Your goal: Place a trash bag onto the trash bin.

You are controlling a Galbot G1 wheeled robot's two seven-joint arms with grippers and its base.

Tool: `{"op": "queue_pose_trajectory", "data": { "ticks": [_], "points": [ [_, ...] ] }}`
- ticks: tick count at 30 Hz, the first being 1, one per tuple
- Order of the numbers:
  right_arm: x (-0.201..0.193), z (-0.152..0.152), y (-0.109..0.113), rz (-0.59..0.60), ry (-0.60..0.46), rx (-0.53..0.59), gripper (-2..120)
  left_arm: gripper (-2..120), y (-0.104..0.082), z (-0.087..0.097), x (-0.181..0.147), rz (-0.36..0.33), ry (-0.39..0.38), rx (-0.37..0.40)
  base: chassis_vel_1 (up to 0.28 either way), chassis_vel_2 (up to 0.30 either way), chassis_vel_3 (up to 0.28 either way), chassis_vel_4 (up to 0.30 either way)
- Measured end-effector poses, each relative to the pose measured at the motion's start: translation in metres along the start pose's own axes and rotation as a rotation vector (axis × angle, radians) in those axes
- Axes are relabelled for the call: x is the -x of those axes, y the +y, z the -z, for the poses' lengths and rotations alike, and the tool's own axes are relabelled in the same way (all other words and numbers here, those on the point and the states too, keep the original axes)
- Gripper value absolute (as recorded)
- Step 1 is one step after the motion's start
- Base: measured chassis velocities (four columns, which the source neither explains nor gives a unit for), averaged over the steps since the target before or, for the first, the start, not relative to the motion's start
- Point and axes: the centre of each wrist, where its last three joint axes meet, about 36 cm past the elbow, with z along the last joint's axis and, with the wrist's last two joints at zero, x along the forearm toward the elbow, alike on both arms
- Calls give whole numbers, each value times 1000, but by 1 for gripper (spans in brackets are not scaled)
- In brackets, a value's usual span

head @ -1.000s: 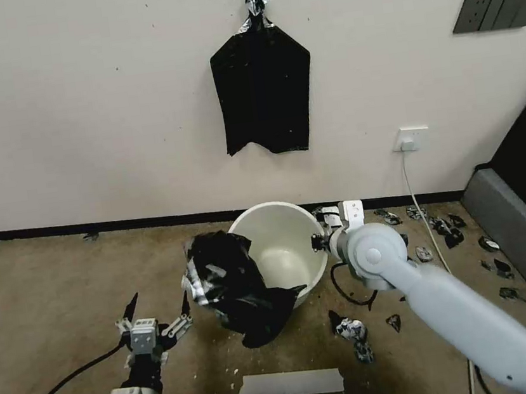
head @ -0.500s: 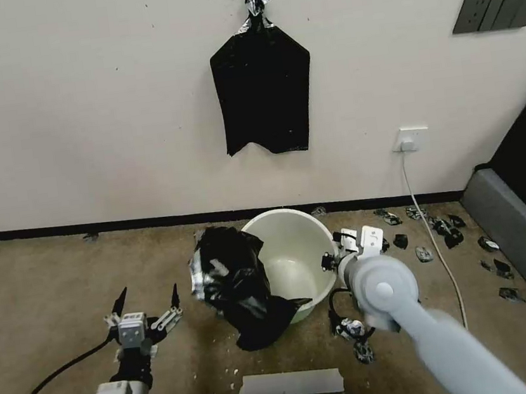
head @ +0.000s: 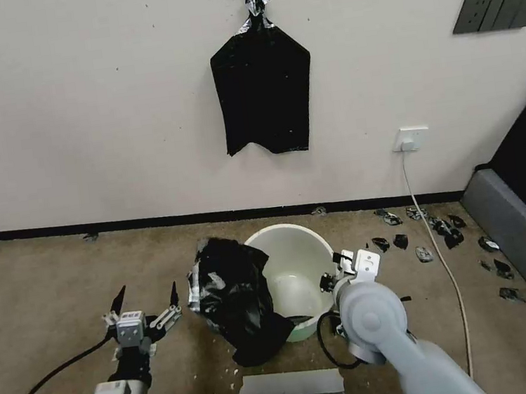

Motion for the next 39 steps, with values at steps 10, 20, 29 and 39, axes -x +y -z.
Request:
{"op": "queue_pose_trajectory", "data": {
  "ticks": [10,20,29,39],
  "points": [
    [3,-1,1,3,-1,8,20,100,-4,-1,0,-9,2,-3,0,0,0,0],
    [6,1,0,-15,-21,30,57,100,-5,0,1,-13,4,-4,0,0,0,0],
    [-11,6,-15,104,-442,-172,88,100,-6,1,3,-11,6,-15,0,0,0,0],
    [-57,-4,-6,766,-511,-473,100,100,-3,2,6,37,15,-36,0,0,0,0]
  ]
}}
